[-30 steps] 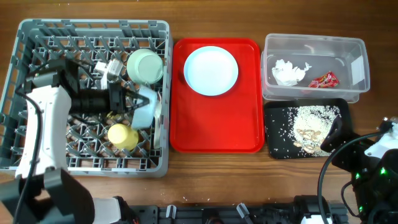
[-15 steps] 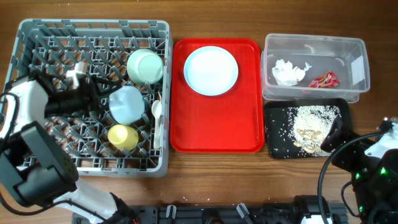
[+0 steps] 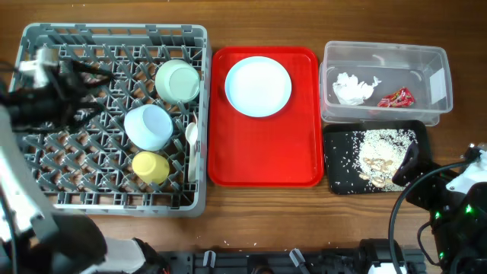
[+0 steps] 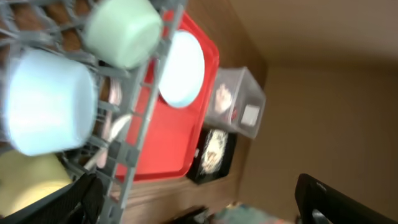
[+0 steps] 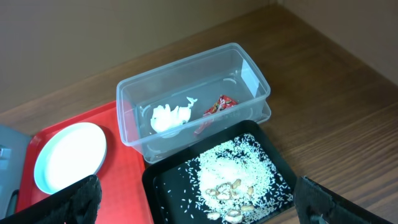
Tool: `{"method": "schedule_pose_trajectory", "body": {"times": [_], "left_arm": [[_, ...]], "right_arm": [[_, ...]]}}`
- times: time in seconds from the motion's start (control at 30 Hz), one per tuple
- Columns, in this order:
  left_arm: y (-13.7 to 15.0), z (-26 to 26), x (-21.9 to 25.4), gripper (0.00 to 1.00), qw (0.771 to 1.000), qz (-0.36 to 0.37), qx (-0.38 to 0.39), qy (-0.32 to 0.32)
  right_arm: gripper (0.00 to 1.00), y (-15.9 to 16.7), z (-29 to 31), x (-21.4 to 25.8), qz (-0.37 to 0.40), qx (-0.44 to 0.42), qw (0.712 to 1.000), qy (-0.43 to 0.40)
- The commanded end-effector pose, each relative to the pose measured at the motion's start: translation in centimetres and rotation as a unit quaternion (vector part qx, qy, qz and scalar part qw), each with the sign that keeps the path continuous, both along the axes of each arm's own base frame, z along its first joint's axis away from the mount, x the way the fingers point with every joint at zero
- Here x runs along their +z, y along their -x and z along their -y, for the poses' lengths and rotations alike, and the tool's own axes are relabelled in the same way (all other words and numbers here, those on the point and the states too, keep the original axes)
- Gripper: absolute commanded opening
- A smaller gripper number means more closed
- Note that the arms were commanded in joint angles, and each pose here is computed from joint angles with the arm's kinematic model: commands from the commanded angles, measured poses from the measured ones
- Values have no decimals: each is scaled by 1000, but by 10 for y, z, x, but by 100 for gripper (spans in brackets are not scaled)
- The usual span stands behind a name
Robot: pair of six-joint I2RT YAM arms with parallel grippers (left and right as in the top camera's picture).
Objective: Sort waste into correct bins and load items into the dishwasher rack
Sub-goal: 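Reach the left gripper to the white plate edge and grasp it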
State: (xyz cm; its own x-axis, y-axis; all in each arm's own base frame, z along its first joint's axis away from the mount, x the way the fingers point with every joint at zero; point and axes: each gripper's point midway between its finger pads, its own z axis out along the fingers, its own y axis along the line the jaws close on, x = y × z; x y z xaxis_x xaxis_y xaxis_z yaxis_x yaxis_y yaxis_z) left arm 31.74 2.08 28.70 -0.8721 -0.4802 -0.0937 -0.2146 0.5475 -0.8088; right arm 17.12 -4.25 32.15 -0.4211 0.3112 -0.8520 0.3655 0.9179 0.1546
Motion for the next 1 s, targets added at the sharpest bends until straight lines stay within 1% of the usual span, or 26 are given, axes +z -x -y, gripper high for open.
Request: {"method": "schedule_pose_trajectory", "body": {"times": [0.0,0.07,0.1,0.13,0.17,0.2,0.23,0.3,0.37,0.43,0.5,0.53,0.6,0.8,0.87,0.97], "left_arm": [[-7,62,17,100,995,44,-84,-15],[-18,108,21,100,983,96,-159,-12],[-22,137,20,94,974,113,-198,-12],[-26,166,18,67,961,138,-238,-14],[-31,188,14,60,956,145,-255,-21],[-41,208,0,52,958,132,-251,-53],[-53,219,-18,50,962,110,-226,-102],[-72,240,-52,47,959,91,-180,-200],[-85,272,-80,45,940,111,-167,-275],[-92,307,-106,45,922,136,-176,-315],[-92,341,-134,45,914,149,-196,-324],[-92,357,-156,46,910,148,-209,-326],[-93,368,-179,46,907,143,-219,-329],[-96,374,-263,43,900,98,-239,-350],[-95,371,-281,43,897,85,-243,-360],[-98,360,-296,42,887,77,-232,-391]], "right_arm": [[100,0,-1,0,1,5,1000,1],[100,0,-1,0,1,5,1000,1],[100,0,-1,0,1,4,1000,1],[100,0,-1,0,1,4,1000,1],[100,0,-1,0,1,4,1000,1],[100,0,-1,0,1,4,1000,1],[100,0,-1,0,1,5,1000,1],[100,0,-1,0,1,4,1000,1],[100,0,-1,0,1,5,1000,1],[100,0,-1,0,1,5,1000,1],[100,0,-1,0,1,5,1000,1],[100,0,-1,0,1,4,1000,1],[100,0,-1,0,1,5,1000,1],[100,0,-1,0,1,5,1000,1],[100,0,-1,0,1,4,1000,1],[100,0,-1,0,1,4,1000,1]]}}
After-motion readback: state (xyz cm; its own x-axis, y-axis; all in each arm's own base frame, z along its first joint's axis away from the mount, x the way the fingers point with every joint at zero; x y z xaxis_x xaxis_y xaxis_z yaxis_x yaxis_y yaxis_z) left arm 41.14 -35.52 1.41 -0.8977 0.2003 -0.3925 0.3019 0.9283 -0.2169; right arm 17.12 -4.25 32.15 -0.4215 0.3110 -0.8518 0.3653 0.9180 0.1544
